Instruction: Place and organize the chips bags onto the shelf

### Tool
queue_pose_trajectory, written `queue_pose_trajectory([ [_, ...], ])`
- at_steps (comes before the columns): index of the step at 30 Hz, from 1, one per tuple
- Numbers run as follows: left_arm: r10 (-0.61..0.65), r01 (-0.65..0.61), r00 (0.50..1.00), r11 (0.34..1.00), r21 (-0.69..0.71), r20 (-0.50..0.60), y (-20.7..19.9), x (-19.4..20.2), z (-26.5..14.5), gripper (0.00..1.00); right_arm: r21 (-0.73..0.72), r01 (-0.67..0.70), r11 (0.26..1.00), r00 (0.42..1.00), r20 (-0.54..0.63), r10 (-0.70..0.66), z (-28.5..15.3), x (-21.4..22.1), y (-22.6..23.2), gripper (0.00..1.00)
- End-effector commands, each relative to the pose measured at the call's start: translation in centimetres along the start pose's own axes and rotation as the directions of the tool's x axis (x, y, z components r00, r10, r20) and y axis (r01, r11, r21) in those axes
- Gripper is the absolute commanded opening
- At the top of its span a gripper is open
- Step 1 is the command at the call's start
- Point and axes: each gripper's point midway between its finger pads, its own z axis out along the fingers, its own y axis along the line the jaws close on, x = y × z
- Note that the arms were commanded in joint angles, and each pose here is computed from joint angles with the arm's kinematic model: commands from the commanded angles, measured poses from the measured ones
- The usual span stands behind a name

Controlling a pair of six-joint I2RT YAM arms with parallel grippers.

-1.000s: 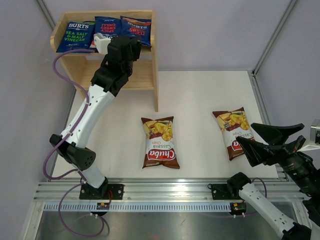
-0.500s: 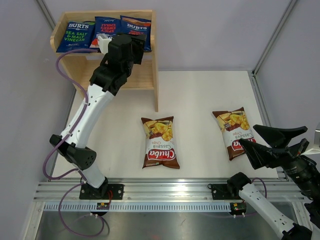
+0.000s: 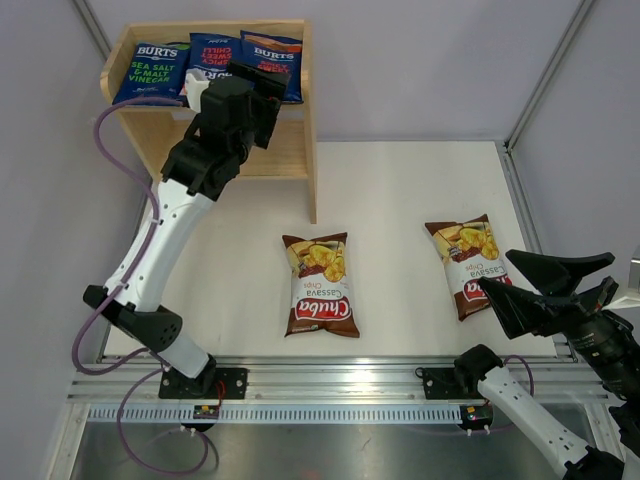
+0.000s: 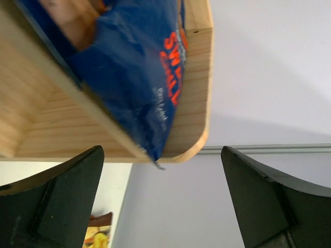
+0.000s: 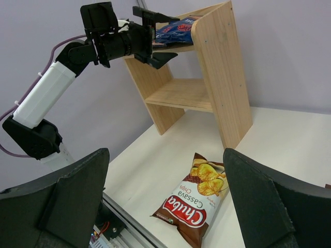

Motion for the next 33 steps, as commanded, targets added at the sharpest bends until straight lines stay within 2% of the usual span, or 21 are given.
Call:
queue_pose_trajectory([
  [1,0.064,-0.065,0.998,0.996,0.053,0.012,-0.9,-2.3,-3.8,0.99,-0.008,-0.006,1.0,1.0,0.007,0.006,0.0,-0.4,0.3,0.99],
  [9,0.094,-0.105,0.99,0.989,0.102,0.107,0.3,-7.2,-9.5,0.99,-0.007,-0.015,1.0,0.999,-0.052,0.014,1.7,1.2,-0.2,0.99],
  [11,0.119,-0.139,0.983,0.98,0.145,0.142,0.0,-8.6,-12.1,0.99,0.029,-0.024,0.999,0.995,-0.099,0.027,2.6,2.2,-1.0,0.99],
  [14,0.244,-0.277,0.956,0.934,0.224,0.165,-1.0,-9.6,-16.1,0.99,0.103,-0.047,0.994,0.979,-0.194,0.066,4.4,4.9,-2.7,0.99],
  [17,0.422,-0.443,0.897,0.856,0.267,0.135,0.1,-8.8,-18.7,0.99,0.128,-0.078,0.989,0.97,-0.218,0.105,5.7,6.3,-3.4,1.0],
  [20,0.584,-0.585,0.807,0.775,0.238,0.083,4.3,-8.2,-21.3,0.99,0.089,-0.094,0.992,0.971,-0.214,0.111,7.0,8.4,-3.7,0.99],
  [22,0.625,-0.617,0.78,0.756,0.218,0.042,8.1,-7.7,-23.1,0.99,0.064,-0.133,0.989,0.975,-0.172,0.143,7.8,8.3,-3.5,1.0],
  [24,0.67,-0.655,0.742,0.729,0.199,-0.011,11.8,-6.7,-23.3,0.99,0.043,-0.148,0.988,0.963,-0.222,0.154,8.8,10.2,-3.5,0.99],
  [26,0.681,-0.662,0.732,0.712,0.236,-0.003,13.2,-6.7,-25.7,0.99,0.026,-0.176,0.984,0.934,-0.313,0.175,10.1,12.6,-3.4,1.0],
  [29,0.745,-0.717,0.666,0.654,0.241,-0.044,16.5,-6.2,-27.5,0.99,0.062,-0.197,0.978,0.89,-0.407,0.205,11.7,16.2,-4.6,0.99],
  [33,0.803,-0.757,0.584,0.591,0.278,-0.117,19.8,-5.0,-29.0,0.99,0.077,-0.199,0.977,0.871,-0.442,0.213,13.9,19.4,-6.1,0.99],
])
